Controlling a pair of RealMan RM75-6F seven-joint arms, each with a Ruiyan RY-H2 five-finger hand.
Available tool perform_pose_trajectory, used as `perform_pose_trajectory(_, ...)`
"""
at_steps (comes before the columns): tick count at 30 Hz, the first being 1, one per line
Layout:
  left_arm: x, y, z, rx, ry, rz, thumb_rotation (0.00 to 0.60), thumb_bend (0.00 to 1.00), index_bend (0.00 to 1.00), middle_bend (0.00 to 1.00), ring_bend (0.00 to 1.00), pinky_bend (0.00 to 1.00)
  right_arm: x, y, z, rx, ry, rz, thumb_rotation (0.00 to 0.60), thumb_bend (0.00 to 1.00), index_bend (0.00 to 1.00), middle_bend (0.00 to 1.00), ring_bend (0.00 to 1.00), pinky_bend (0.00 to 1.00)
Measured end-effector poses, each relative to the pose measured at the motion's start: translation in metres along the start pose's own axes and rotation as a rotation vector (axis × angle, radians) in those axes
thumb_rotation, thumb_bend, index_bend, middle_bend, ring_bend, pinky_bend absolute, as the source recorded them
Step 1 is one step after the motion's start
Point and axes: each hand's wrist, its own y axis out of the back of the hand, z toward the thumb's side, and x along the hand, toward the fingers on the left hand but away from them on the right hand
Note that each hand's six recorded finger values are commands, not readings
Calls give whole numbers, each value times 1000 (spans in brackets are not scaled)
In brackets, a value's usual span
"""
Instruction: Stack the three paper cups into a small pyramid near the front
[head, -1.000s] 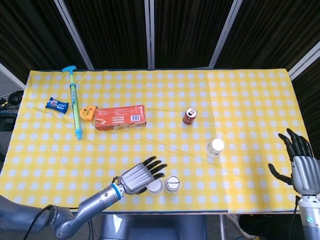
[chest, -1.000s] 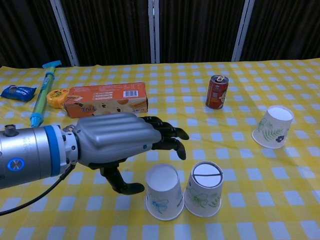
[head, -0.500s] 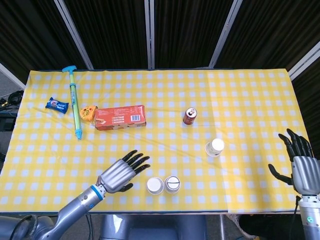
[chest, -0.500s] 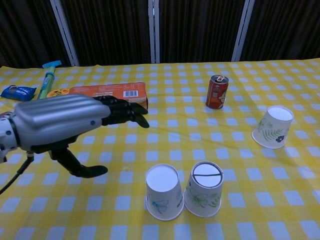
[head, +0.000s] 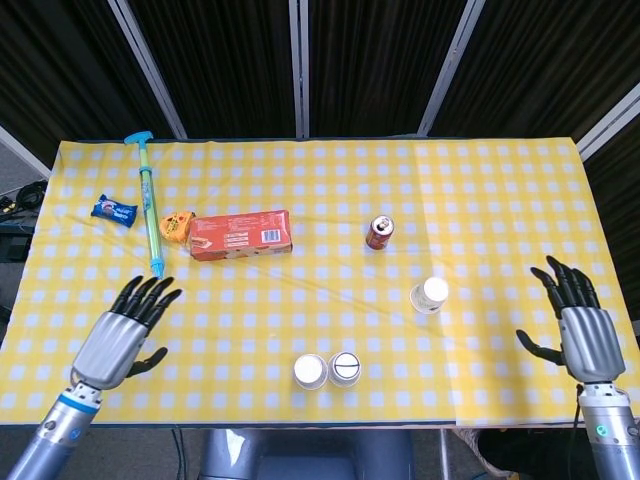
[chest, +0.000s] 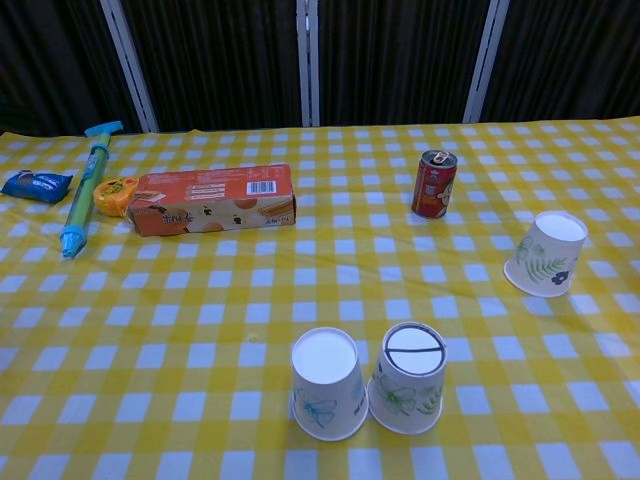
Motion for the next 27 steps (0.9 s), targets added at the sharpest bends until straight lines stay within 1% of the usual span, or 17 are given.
perform_pose_trajectory(2,-11,6,-11,-9,30,22,600,256,75,0,0,0,-6,-3,10,10,26,25,600,117,199,0,0,0)
perform_pose_trajectory(5,-19,10,-19,-34,51,40,600,255,75,0,0,0,-16,-11,30,36,78,75,600,117,209,0,0,0)
perform_pose_trajectory(7,-23,12,-25,-53,62,48,600,255,75,0,0,0,-24,-18,46,56,114,122,600,117,217,0,0,0)
perform_pose_trajectory(12,-27,18,-37,-70,80,68,600,256,75,0,0,0,-44,-38,82,97,174,237,600,117,244,0,0,0)
perform_pose_trajectory(15,-27,19,-40,-74,82,68,600,256,75,0,0,0,-55,-47,101,104,199,280,600,119,245,0,0,0)
perform_pose_trajectory(21,-27,19,-42,-81,81,64,600,256,75,0,0,0,-73,-64,116,115,188,352,600,120,244,0,0,0)
perform_pose_trajectory(27,-26,18,-42,-80,76,59,600,255,75,0,0,0,-92,-81,118,128,145,418,600,119,256,0,0,0)
